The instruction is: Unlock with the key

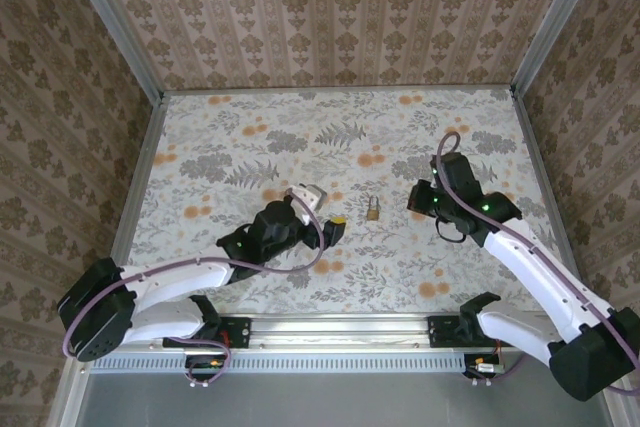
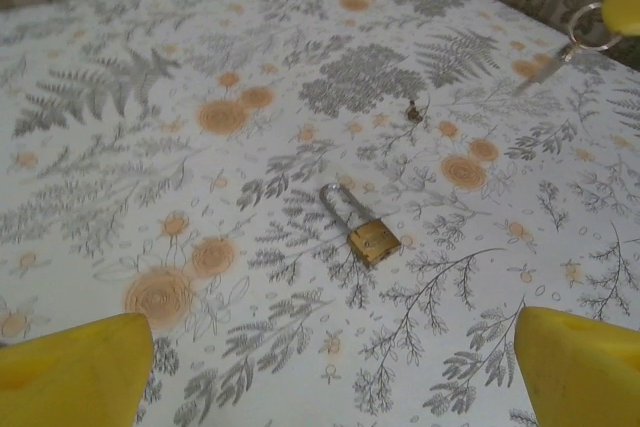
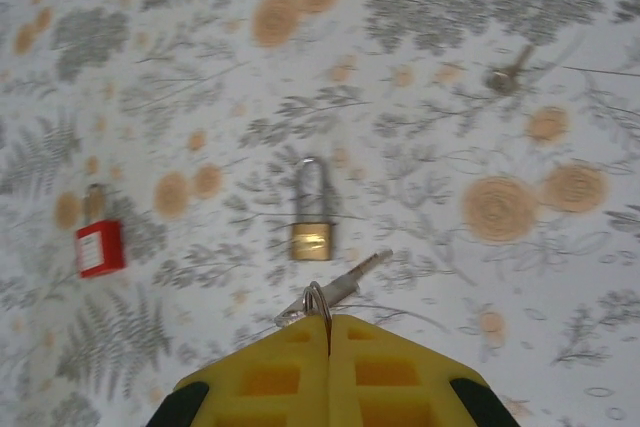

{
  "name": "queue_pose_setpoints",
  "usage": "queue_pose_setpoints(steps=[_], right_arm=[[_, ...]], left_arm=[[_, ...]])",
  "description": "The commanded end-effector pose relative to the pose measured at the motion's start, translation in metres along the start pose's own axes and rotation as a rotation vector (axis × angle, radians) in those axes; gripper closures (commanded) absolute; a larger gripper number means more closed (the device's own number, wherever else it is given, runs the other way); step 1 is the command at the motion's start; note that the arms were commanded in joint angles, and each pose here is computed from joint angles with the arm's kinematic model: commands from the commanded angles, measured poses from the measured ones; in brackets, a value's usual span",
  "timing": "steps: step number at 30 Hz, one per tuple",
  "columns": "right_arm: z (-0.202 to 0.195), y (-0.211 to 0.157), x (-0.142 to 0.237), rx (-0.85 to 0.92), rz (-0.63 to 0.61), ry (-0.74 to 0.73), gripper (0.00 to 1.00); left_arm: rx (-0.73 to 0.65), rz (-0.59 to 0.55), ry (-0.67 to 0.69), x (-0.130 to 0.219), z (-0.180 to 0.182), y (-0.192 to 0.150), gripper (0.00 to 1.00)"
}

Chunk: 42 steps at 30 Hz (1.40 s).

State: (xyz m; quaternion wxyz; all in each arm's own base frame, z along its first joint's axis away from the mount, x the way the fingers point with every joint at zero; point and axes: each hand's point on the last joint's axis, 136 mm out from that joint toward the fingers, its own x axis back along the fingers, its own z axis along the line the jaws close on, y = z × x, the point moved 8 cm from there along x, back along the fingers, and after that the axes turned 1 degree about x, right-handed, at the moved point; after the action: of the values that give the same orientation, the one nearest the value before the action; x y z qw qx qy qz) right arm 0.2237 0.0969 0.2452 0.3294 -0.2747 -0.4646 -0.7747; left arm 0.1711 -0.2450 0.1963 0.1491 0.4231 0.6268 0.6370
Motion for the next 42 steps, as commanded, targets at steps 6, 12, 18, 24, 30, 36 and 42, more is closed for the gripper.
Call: queue_pose_setpoints(steps=[6, 12, 18, 24, 30, 36, 42], right_arm=[[0.057, 0.009, 0.023, 0.059, -0.036, 0.110, 1.00], [0.092, 0.012, 0.034, 0.109, -0.042, 0.193, 1.00], [0.110, 0.011, 0.044, 0.127, -0.049, 0.252, 1.00], [0.117, 0.006, 0.047, 0.131, -0.035, 0.280, 1.00], [0.119, 0.002, 0.050, 0.125, -0.023, 0.303, 1.00], [0.122, -0.003, 0.050, 0.119, -0.009, 0.324, 1.00], [0.123, -0.006, 0.051, 0.117, -0.002, 0.335, 1.00]], left_arm=[[-0.252, -0.311, -0.146, 0.016, -0.034, 0.040, 0.00], [-0.352, -0.346, -0.132, 0.010, -0.041, 0.036, 0.13], [-0.388, -0.387, -0.136, 0.000, -0.051, 0.038, 0.23], [-0.360, -0.456, -0.107, -0.007, -0.052, 0.046, 0.33], [-0.323, -0.480, -0.088, -0.015, -0.051, 0.045, 0.35], [-0.313, -0.493, -0.062, -0.020, -0.050, 0.047, 0.40], [-0.288, -0.513, -0.044, -0.022, -0.046, 0.052, 0.48]])
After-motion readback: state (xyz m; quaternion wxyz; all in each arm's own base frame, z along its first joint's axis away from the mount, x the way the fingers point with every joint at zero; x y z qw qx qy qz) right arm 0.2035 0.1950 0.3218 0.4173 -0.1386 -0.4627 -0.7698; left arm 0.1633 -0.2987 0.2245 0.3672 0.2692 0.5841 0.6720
